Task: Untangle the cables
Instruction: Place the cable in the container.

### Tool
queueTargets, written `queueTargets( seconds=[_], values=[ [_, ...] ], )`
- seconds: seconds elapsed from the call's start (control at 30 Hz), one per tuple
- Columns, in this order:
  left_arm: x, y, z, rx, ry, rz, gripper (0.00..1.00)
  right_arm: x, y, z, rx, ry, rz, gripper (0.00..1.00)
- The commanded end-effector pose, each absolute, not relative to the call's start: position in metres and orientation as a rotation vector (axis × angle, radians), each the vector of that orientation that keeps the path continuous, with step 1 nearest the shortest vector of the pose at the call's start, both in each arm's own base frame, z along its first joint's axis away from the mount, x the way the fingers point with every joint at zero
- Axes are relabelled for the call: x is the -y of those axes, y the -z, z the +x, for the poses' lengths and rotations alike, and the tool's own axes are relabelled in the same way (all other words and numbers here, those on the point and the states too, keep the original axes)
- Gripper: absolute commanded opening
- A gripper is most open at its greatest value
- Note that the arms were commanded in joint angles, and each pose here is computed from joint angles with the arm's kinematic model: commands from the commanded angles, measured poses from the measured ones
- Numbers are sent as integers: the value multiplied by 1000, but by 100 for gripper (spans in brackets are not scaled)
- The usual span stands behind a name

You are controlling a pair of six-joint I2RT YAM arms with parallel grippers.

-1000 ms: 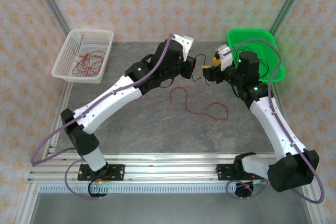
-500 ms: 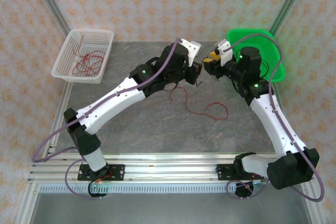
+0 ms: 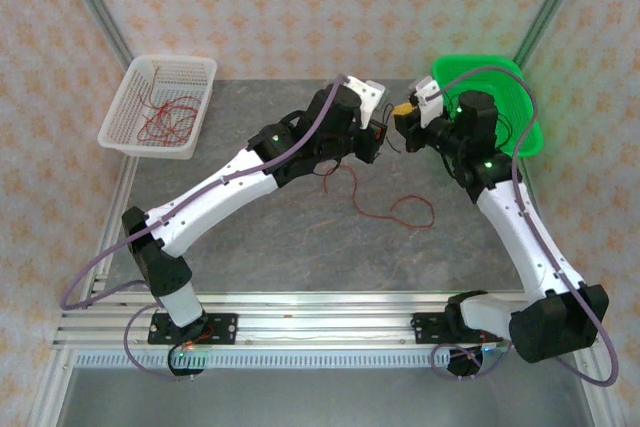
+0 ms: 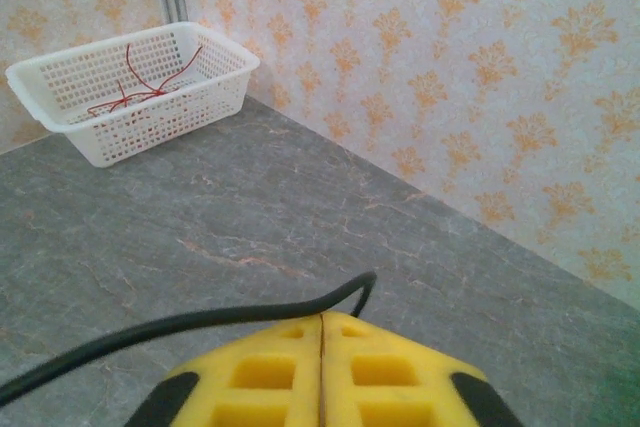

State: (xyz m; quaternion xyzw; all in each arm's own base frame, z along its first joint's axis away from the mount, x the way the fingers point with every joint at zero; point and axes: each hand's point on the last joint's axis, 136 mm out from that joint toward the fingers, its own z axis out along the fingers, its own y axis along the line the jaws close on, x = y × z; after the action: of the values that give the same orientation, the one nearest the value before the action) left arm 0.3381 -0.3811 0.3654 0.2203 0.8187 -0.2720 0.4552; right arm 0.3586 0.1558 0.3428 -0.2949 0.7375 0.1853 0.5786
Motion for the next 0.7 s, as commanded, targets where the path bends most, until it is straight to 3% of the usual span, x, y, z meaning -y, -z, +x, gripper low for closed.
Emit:
queueTargets(
  seconds=[0.0,0.23,0.43,0.67],
  values=[
    [368,-400,336,-1940,649,495,0,-147,-361,352,-1731,-472,-533,24],
    [354,-393,353,-1933,500,433,0,-127,-377,343,-1854,-828,112,46],
    [366,-382,359,-1906,522,461,0,-156,-371,330,-1757,-1397,391,53],
    [376,-372,349,-1908,565,543,0,-158,-382,334,-1704,-1518,479,58]
  ],
)
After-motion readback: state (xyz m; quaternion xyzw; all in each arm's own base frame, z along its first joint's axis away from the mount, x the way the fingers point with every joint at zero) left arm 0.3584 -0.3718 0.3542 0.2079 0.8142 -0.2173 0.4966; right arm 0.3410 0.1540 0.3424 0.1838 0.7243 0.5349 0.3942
